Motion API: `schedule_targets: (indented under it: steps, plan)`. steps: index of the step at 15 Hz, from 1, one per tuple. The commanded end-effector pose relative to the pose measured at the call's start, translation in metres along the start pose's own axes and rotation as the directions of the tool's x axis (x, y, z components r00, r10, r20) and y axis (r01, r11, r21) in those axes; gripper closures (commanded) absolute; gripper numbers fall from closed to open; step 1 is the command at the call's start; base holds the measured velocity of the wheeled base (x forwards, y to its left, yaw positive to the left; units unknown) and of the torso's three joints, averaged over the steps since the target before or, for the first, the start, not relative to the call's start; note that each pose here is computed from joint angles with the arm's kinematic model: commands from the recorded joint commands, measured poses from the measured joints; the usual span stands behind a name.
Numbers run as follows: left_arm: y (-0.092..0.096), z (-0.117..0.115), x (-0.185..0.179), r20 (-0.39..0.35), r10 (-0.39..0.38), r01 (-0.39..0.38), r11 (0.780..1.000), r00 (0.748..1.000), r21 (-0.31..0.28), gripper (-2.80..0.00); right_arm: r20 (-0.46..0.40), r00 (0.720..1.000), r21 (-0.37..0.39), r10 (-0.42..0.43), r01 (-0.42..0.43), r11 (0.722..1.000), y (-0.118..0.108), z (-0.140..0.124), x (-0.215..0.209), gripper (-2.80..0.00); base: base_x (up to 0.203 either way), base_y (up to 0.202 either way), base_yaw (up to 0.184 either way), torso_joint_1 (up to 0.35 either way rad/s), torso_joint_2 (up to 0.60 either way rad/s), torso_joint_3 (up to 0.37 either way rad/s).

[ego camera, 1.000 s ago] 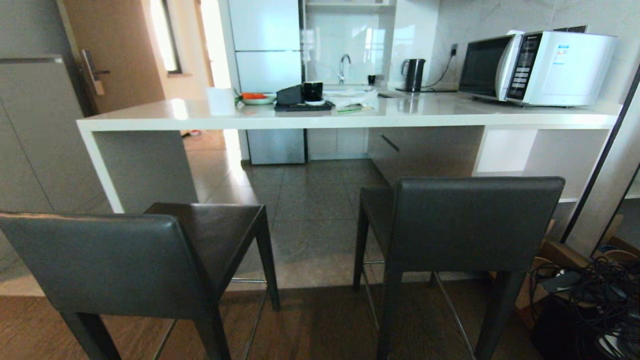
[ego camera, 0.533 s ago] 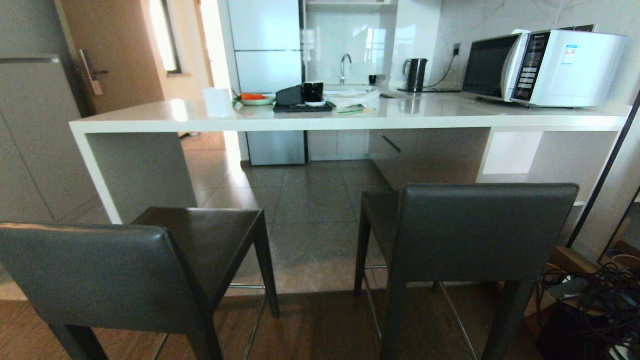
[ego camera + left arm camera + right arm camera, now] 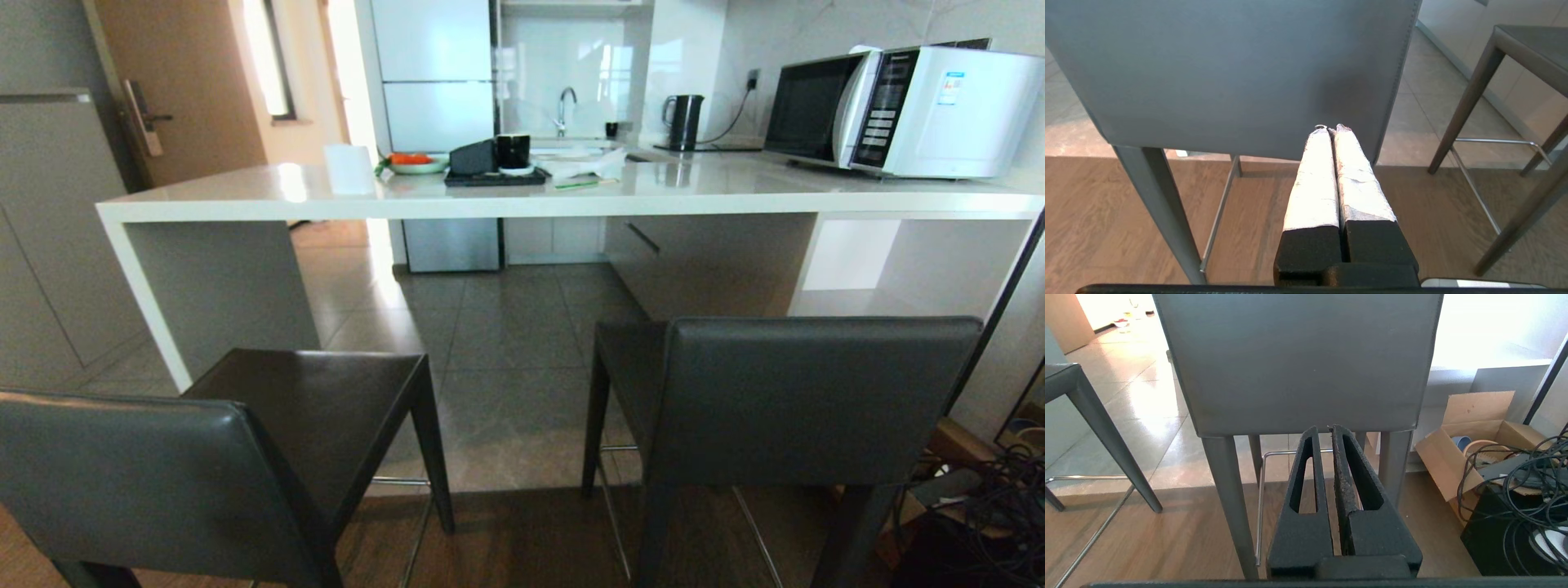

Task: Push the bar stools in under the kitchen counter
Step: Push the gray chair back under the dining table

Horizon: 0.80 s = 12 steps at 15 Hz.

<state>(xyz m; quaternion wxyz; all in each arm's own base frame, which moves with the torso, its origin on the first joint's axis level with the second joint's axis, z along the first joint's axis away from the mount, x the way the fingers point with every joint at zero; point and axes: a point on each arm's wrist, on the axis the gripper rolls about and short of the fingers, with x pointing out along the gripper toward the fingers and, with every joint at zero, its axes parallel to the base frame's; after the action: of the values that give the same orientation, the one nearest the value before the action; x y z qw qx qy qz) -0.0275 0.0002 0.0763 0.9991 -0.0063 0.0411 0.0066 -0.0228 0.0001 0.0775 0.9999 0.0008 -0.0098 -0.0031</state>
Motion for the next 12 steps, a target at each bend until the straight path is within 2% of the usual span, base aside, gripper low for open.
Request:
schedule_targets:
  steps: [1, 5, 12]
  plan:
    - [0.0, -0.0001, 0.0, 0.0, 0.001, -0.001, 1.0, 1.0, -0.001, 0.0, -0.008, 1.0, 0.0, 0.0, 0.0, 1.0, 0.0, -0.0019, 0.0006, 0.0, 0.0, 0.0, 0.0, 0.0, 0.0, 0.0]
    - [0.0, -0.0001, 0.0, 0.0, 0.001, -0.001, 1.0, 1.0, -0.001, 0.0, -0.009, 1.0, 0.0, 0.0, 0.0, 1.0, 0.0, -0.002, 0.0007, 0.0, 0.0, -0.014, 0.0, 0.002, 0.0, 0.002]
    - [0.0, -0.0001, 0.0, 0.0, 0.001, -0.001, 1.0, 1.0, -0.001, 0.0, -0.009, 1.0, 0.0, 0.0, 0.0, 1.0, 0.0, -0.002, 0.0006, 0.0, 0.0, -0.182, 0.001, 0.006, 0.0, 0.003]
